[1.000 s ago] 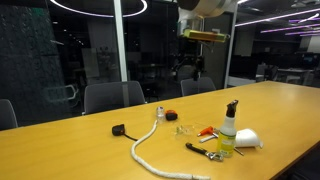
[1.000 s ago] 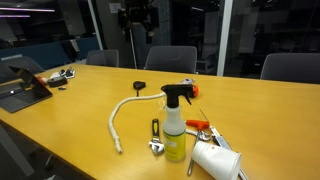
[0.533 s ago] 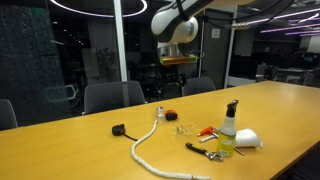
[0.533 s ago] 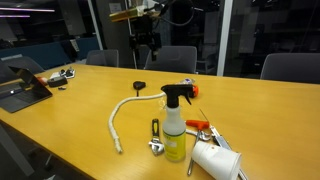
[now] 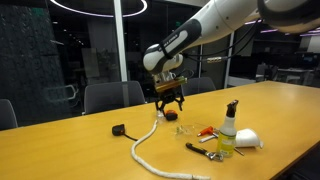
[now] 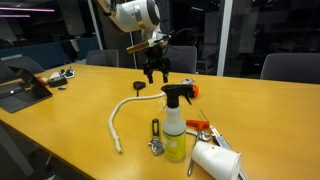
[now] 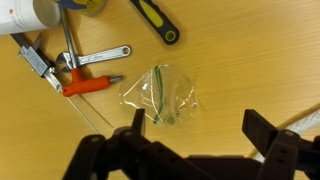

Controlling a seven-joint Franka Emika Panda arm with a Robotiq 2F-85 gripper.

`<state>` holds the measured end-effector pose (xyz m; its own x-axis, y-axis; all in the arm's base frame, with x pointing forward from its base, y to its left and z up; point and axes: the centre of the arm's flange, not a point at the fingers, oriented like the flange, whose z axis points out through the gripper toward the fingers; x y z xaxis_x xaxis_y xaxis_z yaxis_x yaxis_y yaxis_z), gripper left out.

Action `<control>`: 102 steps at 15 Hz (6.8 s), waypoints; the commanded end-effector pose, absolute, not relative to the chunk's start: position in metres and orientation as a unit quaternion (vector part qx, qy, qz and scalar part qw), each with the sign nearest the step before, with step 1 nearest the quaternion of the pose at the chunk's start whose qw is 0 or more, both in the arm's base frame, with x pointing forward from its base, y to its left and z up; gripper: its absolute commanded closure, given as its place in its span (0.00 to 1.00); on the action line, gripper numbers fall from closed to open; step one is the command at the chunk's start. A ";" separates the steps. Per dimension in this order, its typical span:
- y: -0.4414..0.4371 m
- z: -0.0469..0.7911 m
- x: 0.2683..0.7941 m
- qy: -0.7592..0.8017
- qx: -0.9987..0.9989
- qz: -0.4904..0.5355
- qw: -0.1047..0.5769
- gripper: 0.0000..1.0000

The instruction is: Put the cup upright

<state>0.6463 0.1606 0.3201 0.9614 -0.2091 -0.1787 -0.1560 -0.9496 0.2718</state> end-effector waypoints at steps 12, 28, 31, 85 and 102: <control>0.135 0.249 0.668 -0.118 0.939 -0.215 0.240 0.00; 0.086 0.228 0.664 -0.140 0.917 -0.245 0.282 0.89; 0.087 0.235 0.665 -0.136 0.920 -0.251 0.267 0.88; -0.033 0.239 0.684 -0.226 0.898 -0.287 -0.244 0.35; -0.034 0.255 0.688 -0.246 0.901 -0.273 -0.231 0.00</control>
